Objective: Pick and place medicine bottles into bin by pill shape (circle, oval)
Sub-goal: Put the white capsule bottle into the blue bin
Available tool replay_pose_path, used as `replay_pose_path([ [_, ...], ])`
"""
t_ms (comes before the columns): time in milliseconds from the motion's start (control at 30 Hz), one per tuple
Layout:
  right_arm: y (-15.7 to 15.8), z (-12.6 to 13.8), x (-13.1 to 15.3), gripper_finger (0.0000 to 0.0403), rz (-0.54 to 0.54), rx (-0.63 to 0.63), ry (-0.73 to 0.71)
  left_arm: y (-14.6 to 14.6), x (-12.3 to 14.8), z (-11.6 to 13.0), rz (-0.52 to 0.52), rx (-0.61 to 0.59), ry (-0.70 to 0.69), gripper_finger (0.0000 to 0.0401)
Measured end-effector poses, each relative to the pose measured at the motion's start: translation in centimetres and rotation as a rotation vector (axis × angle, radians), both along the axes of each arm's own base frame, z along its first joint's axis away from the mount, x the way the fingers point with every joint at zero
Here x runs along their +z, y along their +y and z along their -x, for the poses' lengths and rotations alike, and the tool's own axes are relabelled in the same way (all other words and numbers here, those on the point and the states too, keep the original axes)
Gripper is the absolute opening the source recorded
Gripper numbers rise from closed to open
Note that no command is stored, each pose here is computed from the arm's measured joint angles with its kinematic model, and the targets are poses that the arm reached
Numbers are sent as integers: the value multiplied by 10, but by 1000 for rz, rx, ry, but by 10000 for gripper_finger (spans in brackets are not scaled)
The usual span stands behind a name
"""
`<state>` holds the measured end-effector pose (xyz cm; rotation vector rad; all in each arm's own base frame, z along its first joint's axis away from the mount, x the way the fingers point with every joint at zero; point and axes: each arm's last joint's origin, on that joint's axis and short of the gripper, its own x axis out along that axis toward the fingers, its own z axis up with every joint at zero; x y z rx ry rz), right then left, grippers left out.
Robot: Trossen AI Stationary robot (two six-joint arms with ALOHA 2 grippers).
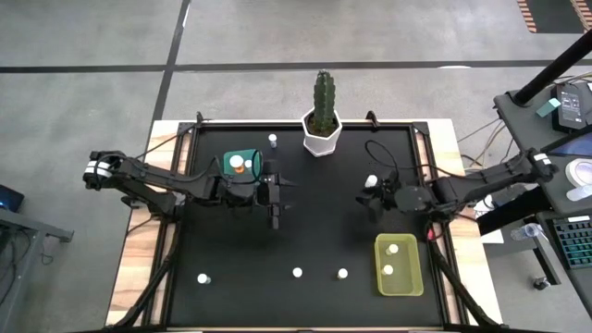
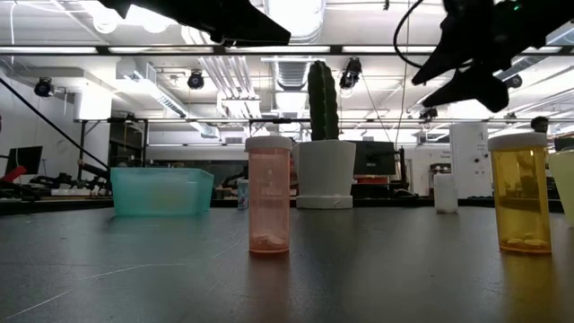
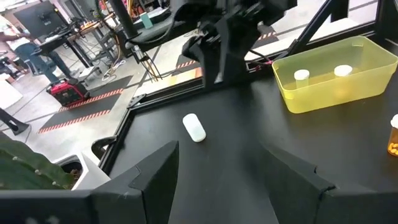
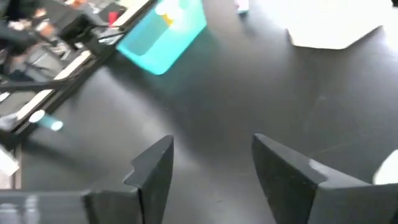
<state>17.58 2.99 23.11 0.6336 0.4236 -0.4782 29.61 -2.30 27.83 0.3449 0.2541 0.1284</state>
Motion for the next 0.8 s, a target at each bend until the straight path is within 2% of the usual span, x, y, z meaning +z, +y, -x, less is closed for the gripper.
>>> replay_pose_path([
  [267,-28,-3,-12,252,-63,-84,119,2,1,0,-1,9,-7,201],
  [400,-40,-5,-17,250,-73,-138,219,2,1,0,-1,10,-7,201],
  [500,-48,-8,-10,242,-56,-182,312,2,1,0,-1,12,-7,201],
  [667,-62,-12,0,234,-56,-249,516,3,1,0,-6,35,-8,201],
  [800,-69,-15,-4,233,-72,-279,657,3,1,0,-7,38,-8,201],
])
